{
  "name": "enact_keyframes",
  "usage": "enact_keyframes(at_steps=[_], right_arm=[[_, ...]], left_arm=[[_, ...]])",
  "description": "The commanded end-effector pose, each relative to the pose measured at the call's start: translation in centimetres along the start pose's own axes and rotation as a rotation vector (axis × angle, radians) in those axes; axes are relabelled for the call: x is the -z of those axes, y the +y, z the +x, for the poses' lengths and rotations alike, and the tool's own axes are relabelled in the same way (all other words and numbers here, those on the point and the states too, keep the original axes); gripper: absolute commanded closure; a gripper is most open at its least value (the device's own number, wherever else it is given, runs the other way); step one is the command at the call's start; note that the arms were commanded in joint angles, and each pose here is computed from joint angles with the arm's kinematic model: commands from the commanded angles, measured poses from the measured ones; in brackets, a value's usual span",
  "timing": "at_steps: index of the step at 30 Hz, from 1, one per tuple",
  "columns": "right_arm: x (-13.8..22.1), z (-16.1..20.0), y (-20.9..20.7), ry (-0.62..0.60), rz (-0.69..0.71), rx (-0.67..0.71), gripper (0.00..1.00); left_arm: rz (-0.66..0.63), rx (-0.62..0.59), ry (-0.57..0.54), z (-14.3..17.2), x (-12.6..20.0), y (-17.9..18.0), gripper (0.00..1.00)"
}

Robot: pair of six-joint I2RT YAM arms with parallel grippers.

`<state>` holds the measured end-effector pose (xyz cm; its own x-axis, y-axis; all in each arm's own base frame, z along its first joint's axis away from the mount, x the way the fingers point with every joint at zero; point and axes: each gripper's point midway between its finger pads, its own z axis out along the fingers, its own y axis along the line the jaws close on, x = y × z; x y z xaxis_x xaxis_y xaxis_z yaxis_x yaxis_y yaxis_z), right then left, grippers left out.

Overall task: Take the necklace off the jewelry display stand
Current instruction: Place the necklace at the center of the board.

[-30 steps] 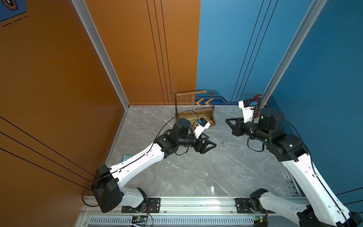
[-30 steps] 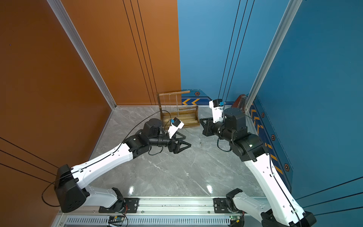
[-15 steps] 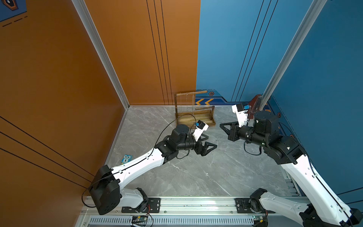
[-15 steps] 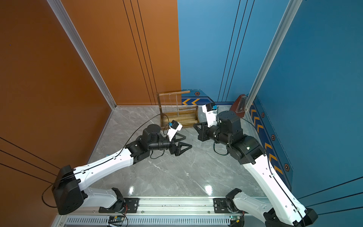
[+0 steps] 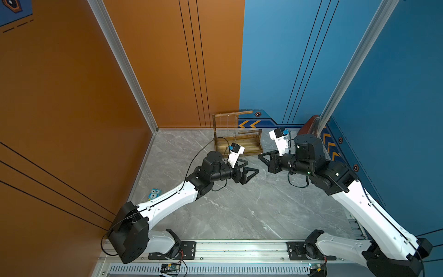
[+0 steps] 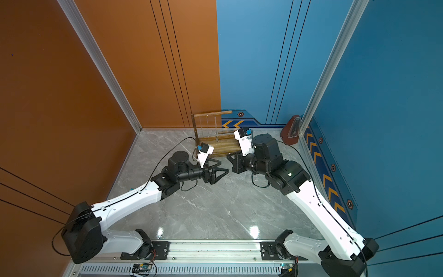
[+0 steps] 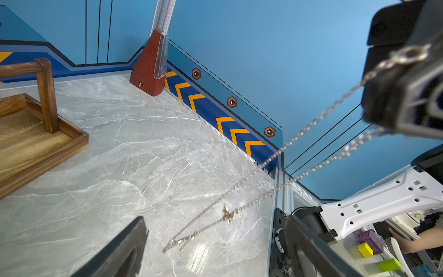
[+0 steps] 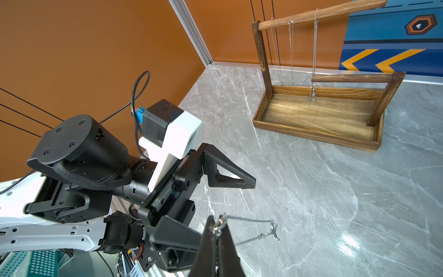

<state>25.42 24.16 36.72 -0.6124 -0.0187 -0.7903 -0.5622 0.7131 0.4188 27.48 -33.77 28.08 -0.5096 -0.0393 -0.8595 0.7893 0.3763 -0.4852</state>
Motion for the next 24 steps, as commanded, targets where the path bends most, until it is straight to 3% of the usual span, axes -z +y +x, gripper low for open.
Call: enact_keyframes(at_steps=[1, 14, 18, 19, 24], right_arm=[[0.3, -0.8, 0.6, -0.013, 0.003, -0.001, 1.0], [-0.1, -0.9, 1.0, -0.003, -0.004, -0.005, 1.0], [0.1, -1.0, 1.0, -0.004, -0.001, 0.0, 1.0], [0.3, -1.1, 1.1, -0.007, -0.005, 0.002, 1.0], [0.5, -1.1, 1.3, -0.005, -0.009, 0.002, 1.0]], left_arm=[[0.054, 0.02, -0.007, -0.1, 0.0, 0.0, 0.08], [0.138, 0.085, 0.043, 0.6, -1.1, 0.7, 0.09], [0.164, 0.093, 0.078, 1.6, -1.9, 0.3, 0.12], [0.166, 0.095, 0.082, 1.7, -2.0, 0.3, 0.18], [0.17, 0.096, 0.098, 2.4, -2.5, 0.2, 0.27]])
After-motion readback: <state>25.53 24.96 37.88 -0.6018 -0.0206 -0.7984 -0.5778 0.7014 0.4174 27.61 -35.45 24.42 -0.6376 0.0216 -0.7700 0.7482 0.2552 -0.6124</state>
